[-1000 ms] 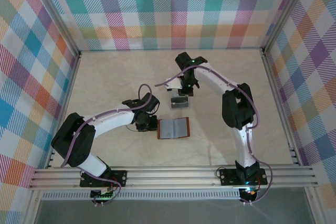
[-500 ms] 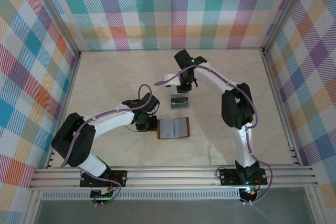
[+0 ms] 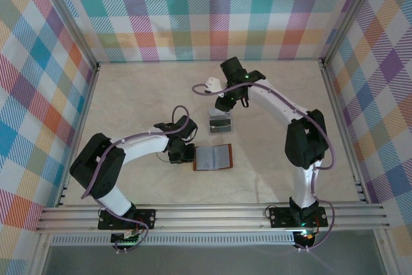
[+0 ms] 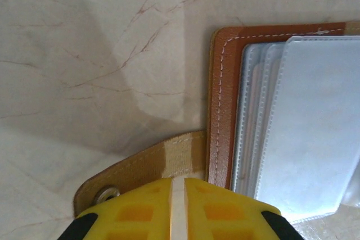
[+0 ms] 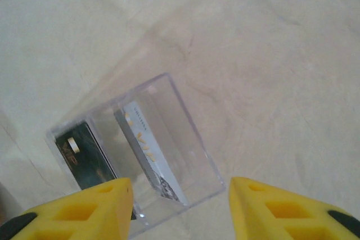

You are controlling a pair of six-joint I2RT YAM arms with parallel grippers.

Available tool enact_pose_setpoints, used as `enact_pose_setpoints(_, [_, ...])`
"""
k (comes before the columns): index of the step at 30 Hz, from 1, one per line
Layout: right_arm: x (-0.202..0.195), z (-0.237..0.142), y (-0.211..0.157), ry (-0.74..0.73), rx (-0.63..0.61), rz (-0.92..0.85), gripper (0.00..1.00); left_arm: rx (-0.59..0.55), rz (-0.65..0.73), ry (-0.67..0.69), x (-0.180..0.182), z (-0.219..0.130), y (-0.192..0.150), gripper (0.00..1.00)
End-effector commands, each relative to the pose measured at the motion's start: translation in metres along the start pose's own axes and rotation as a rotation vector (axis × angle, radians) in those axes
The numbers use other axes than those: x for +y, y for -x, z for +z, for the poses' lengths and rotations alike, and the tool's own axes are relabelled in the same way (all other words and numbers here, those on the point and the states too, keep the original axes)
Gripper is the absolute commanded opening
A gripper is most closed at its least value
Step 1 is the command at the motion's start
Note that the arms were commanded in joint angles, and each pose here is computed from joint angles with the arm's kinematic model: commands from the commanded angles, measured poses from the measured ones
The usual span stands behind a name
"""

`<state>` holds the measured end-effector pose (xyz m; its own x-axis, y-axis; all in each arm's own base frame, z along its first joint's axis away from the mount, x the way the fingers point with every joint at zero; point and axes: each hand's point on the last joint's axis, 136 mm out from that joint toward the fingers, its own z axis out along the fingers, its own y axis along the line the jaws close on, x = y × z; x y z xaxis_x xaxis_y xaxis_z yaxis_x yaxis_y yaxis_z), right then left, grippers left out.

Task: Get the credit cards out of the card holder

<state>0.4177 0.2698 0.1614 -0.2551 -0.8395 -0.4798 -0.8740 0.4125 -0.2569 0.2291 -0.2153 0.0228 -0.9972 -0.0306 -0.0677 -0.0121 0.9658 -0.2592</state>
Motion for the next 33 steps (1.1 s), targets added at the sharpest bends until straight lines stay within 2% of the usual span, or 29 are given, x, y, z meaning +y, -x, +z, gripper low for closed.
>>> enact_pose_setpoints(1, [-0.027, -0.004, 0.007, -0.11, -0.048, 0.424, 0.48, 0.003, -0.008, -0.017, -0.004, 0.001, 0.006, 0.1])
enact_pose_setpoints(4, [-0.014, 0.003, 0.003, 0.014, 0.013, 0.73, 0.41, 0.0, -0.011, -0.019, -0.004, 0.001, 0.006, 0.1])
enact_pose_setpoints(7, [0.008, 0.011, 0.017, 0.178, -0.036, 0.869, 0.39, 0.001, -0.013, -0.017, -0.003, 0.003, 0.005, 0.09])
enact_pose_setpoints(9, [0.011, 0.017, 0.021, 0.211, -0.073, 0.945, 0.37, 0.002, -0.013, -0.016, -0.002, 0.004, 0.004, 0.09])
enact_pose_setpoints(12, [0.009, 0.03, 0.017, 0.204, -0.047, 1.042, 0.27, -0.002, -0.015, -0.018, -0.002, 0.002, 0.004, 0.09])
enact_pose_setpoints(19, [0.012, 0.053, 0.021, 0.253, -0.034, 1.078, 0.24, -0.006, -0.015, -0.021, -0.001, 0.001, 0.004, 0.09])
enact_pose_setpoints(33, [0.023, 0.074, 0.0, 0.257, 0.03, 1.102, 0.23, 0.0, -0.019, -0.022, 0.0, 0.002, 0.001, 0.09])
